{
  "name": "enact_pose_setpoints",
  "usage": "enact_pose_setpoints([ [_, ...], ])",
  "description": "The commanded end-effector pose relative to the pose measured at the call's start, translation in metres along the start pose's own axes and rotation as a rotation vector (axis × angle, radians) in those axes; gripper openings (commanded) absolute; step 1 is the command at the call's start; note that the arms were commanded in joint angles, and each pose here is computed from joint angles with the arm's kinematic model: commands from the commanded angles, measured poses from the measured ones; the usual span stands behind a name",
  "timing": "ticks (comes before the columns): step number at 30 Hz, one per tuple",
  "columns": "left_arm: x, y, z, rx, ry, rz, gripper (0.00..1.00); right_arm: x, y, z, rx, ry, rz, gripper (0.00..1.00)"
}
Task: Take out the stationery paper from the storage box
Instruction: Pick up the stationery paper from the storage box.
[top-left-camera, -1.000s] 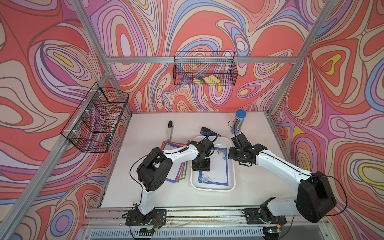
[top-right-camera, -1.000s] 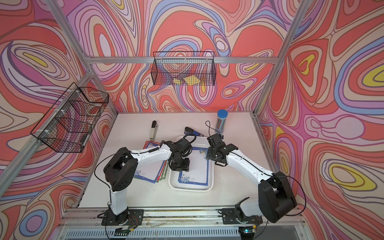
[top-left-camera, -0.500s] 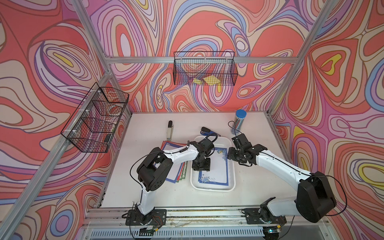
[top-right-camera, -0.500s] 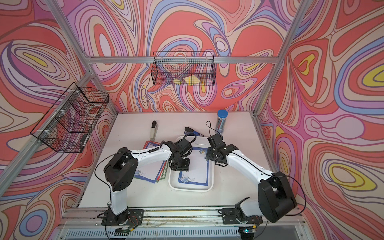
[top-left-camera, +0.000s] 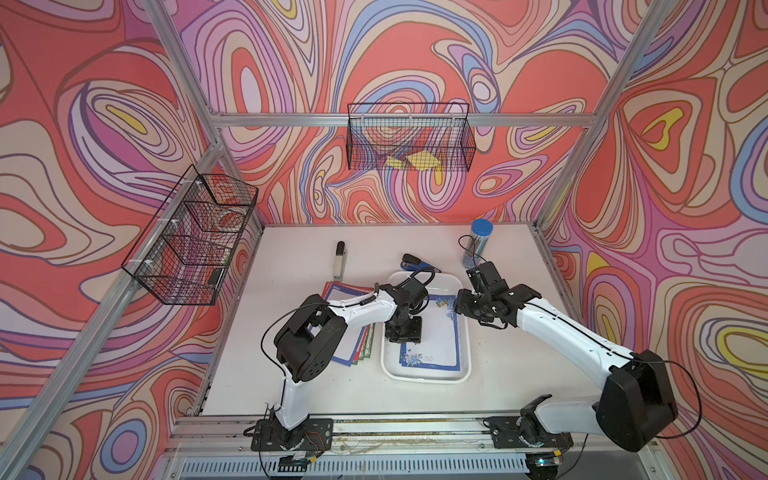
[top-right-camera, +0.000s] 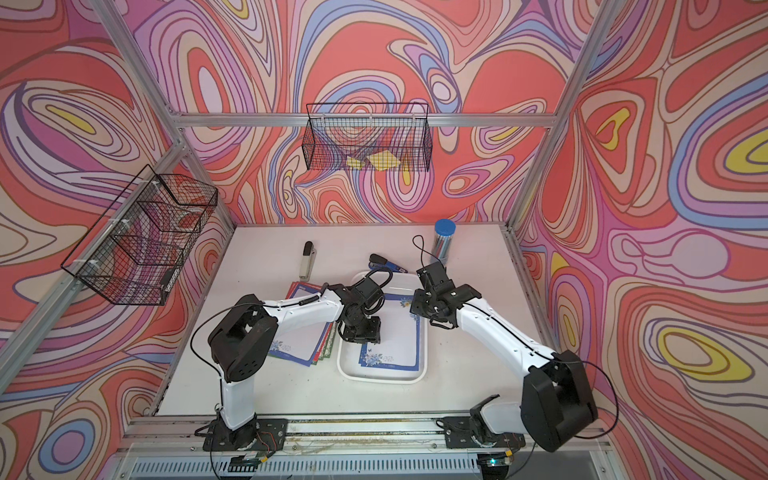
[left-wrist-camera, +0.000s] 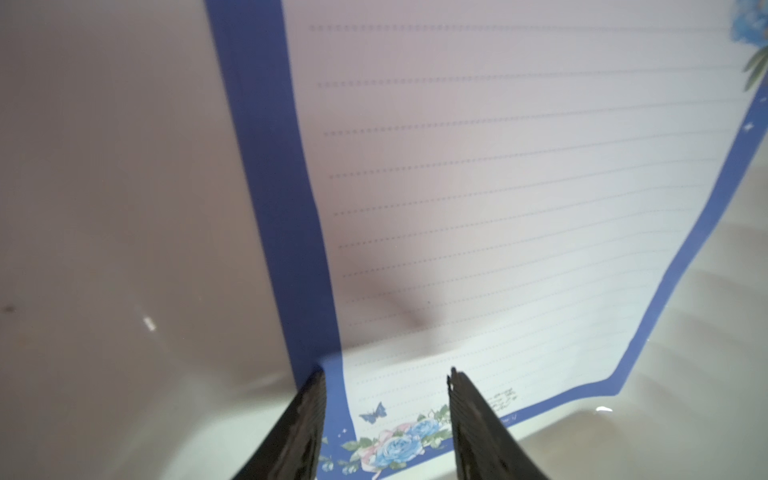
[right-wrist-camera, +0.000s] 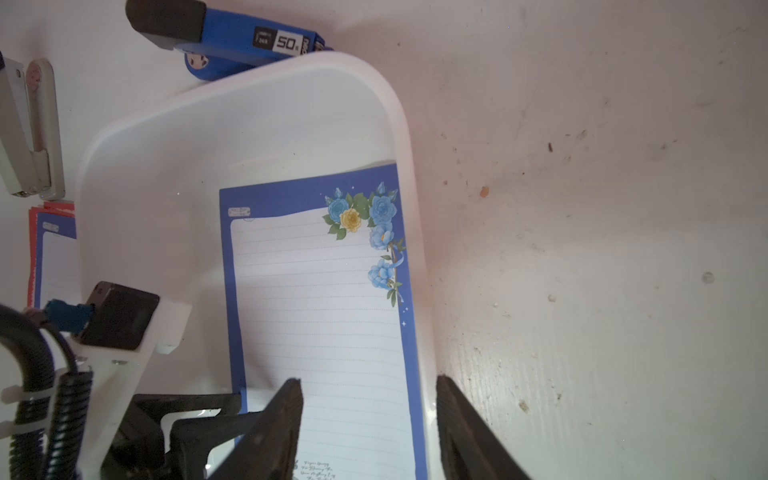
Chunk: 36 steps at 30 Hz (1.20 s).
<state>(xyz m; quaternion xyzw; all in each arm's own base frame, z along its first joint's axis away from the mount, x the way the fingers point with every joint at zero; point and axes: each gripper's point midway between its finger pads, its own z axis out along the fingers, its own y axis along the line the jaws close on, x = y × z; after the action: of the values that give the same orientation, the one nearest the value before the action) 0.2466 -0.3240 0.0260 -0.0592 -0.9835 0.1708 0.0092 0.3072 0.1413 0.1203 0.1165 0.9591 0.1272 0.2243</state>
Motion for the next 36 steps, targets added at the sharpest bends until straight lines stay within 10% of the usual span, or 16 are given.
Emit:
enact_pose_setpoints([
  [1, 0.011, -0.006, 0.018, 0.063, 0.058, -0.015, 0.50, 0.016, -0.003, 0.015, -0.011, 0.066, 0.043, 0.56],
  [36, 0.019, -0.019, 0.037, 0.179, 0.113, -0.052, 0.47, 0.013, -0.012, 0.006, 0.051, 0.059, 0.014, 0.40],
])
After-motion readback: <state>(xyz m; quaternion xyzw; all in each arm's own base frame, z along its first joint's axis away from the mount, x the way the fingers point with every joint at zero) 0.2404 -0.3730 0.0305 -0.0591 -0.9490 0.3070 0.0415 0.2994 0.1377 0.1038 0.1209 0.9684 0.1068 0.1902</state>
